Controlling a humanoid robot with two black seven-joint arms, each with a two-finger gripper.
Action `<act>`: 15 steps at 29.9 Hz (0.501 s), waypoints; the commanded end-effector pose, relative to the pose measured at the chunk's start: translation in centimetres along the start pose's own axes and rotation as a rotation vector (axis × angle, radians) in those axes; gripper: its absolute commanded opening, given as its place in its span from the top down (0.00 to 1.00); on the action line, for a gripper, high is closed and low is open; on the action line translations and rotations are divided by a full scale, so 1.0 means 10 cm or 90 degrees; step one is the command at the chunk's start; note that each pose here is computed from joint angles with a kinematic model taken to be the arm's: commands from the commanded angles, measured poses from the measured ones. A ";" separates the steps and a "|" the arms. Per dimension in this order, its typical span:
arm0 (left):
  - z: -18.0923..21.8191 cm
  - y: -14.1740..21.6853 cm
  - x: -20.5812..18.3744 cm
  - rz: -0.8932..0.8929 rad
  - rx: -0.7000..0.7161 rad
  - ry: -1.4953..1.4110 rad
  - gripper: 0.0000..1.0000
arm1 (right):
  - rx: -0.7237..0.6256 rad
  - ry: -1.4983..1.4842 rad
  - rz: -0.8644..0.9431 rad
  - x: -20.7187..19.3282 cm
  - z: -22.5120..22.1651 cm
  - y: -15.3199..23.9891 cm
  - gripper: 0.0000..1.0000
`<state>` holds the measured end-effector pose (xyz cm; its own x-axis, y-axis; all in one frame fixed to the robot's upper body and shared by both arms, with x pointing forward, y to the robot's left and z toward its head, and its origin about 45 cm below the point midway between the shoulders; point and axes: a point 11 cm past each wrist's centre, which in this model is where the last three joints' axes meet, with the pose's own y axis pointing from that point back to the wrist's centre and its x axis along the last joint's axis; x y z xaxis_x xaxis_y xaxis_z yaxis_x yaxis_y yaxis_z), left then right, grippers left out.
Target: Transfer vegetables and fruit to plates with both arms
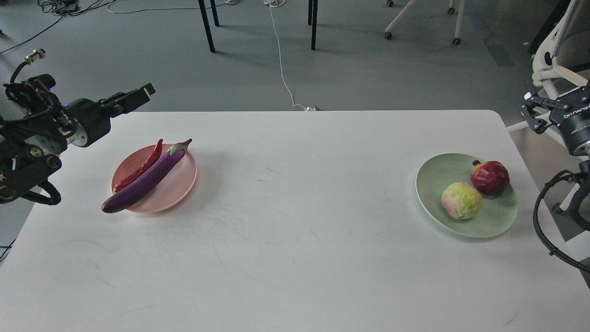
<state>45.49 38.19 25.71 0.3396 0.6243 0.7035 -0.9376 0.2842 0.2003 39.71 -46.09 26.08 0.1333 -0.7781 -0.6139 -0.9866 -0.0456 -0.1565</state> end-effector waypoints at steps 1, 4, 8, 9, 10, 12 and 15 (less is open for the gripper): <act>0.33 -0.17 0.12 0.028 -0.051 0.215 0.02 | 0.023 -0.005 -0.004 -0.02 -0.11 -0.04 0.01; 0.55 -0.28 0.20 0.054 -0.090 0.336 0.02 | 0.036 -0.009 -0.011 -0.08 -0.19 -0.09 0.01; 0.73 -0.39 0.21 0.090 -0.140 0.492 0.02 | 0.058 -0.007 -0.033 -0.21 -0.32 -0.24 0.01; 0.75 -0.40 0.23 0.102 -0.152 0.532 0.02 | 0.059 -0.007 -0.033 -0.22 -0.33 -0.25 0.01; 0.74 -0.39 0.23 0.107 -0.154 0.544 0.02 | 0.059 -0.008 -0.033 -0.22 -0.34 -0.25 0.01; 0.64 -0.37 0.20 0.135 -0.168 0.666 0.02 | 0.059 -0.009 -0.040 -0.26 -0.37 -0.29 0.01; 0.61 -0.37 0.11 0.130 -0.204 0.778 0.02 | 0.043 -0.020 -0.043 -0.30 -0.36 -0.35 0.01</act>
<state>49.14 33.53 30.79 0.1981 0.9467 -0.2541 -0.9788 0.1774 -0.1020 42.01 -46.23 31.15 0.1982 -0.7644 -0.6136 -0.9639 -0.0384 -0.2635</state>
